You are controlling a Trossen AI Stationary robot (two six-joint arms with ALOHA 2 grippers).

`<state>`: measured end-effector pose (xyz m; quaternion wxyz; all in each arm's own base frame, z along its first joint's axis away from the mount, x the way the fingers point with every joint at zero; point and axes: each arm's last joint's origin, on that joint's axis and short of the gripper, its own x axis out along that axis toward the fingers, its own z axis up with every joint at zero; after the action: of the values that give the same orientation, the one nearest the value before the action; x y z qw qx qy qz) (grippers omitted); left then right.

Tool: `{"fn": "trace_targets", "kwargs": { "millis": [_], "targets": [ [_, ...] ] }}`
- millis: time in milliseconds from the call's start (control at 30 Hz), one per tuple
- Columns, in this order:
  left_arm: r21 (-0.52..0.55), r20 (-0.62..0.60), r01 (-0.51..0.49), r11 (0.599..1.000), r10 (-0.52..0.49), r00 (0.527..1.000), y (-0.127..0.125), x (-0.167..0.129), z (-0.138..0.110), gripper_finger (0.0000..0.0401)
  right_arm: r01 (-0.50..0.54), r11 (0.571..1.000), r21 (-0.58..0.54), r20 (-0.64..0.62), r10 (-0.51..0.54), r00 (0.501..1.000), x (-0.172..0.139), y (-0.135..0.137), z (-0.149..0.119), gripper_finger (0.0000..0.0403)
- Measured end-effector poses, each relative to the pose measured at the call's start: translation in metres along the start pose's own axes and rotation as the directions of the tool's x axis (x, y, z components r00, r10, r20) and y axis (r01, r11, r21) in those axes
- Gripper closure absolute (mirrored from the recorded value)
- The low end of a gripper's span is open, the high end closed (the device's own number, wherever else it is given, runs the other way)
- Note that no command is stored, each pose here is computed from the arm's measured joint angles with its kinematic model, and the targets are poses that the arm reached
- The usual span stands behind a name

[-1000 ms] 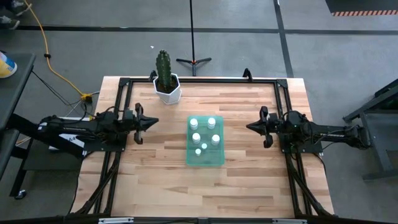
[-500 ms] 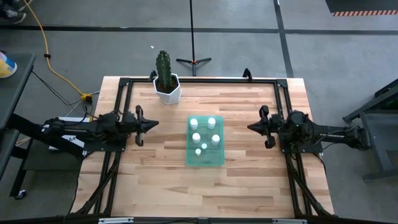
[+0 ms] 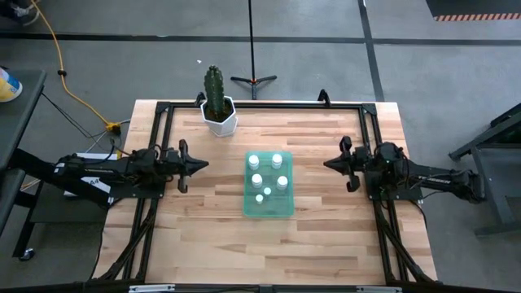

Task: Pick and place pill bottles into a basket
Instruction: Return to Home Position

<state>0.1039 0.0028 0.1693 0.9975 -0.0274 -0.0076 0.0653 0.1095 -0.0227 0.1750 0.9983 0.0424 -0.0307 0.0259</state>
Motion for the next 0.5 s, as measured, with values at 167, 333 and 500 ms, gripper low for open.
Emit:
{"fn": "trace_targets", "kwargs": {
  "millis": [167, 333, 500],
  "targets": [
    [-0.032, 0.016, 0.010, 0.999, -0.010, 1.000, 0.000, 0.000, 0.002, 0.0378, 0.078, 0.997, 0.017, 0.014, -0.078, 0.997, 0.000, -0.002, 0.001, 0.0403],
    [-0.035, 0.019, 0.006, 0.999, -0.006, 1.000, 0.000, 0.000, 0.002, 0.0377, 0.132, 0.990, 0.046, 0.057, -0.135, 0.989, 0.001, 0.000, 0.004, 0.0403],
    [-0.046, 0.019, 0.006, 0.999, -0.005, 1.000, 0.000, 0.000, 0.002, 0.0378, 0.105, 0.994, -0.010, 0.032, -0.104, 0.994, 0.003, 0.009, 0.001, 0.0403]
  ]
}}
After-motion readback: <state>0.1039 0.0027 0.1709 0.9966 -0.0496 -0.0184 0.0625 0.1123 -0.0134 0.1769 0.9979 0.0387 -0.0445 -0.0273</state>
